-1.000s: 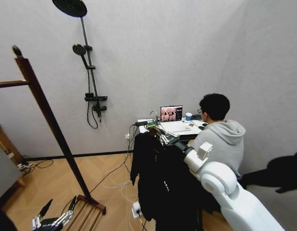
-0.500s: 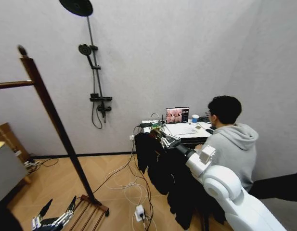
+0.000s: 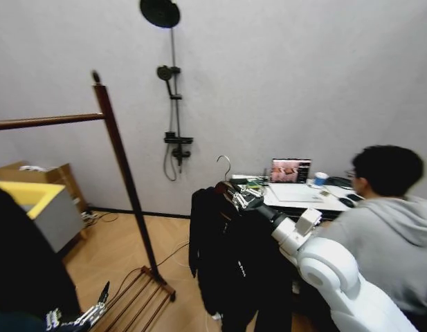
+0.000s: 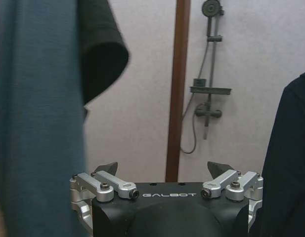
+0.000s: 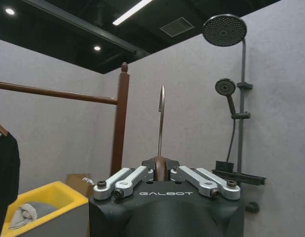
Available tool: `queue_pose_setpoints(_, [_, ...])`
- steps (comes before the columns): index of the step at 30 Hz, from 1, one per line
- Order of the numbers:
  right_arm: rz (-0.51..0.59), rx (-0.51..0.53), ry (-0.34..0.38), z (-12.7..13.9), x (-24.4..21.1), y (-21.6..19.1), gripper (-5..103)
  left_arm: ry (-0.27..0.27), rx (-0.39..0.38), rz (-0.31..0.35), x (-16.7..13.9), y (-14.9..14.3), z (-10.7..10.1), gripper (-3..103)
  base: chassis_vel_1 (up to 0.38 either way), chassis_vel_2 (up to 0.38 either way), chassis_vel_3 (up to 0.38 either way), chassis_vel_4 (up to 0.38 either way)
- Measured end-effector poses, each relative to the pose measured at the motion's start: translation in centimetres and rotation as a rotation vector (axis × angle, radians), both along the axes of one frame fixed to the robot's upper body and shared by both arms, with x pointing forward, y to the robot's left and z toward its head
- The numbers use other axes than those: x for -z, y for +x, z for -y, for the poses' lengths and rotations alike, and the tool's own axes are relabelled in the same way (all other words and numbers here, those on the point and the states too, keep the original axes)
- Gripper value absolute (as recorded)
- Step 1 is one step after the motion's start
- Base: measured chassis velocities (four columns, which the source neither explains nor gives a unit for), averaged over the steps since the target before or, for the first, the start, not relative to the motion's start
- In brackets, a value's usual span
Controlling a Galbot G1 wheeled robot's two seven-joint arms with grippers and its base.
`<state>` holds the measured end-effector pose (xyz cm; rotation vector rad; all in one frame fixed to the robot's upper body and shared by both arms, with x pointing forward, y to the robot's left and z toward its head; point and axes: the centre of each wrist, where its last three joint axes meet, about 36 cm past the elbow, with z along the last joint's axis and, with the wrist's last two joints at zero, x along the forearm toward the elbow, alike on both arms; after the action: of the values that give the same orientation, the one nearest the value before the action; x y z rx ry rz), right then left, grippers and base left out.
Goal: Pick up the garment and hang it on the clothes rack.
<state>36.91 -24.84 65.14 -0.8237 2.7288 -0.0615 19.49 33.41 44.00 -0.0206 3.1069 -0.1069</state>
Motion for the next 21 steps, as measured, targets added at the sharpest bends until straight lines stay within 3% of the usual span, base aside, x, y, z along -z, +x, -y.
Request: queue_pose_setpoints(21, [-0.007, 0.041, 0.020, 0.38, -0.02, 0.59, 9, 0.000, 0.000, 0.000, 0.00, 0.00, 0.00, 100, 0.130, 0.123, 0.125, 0.119])
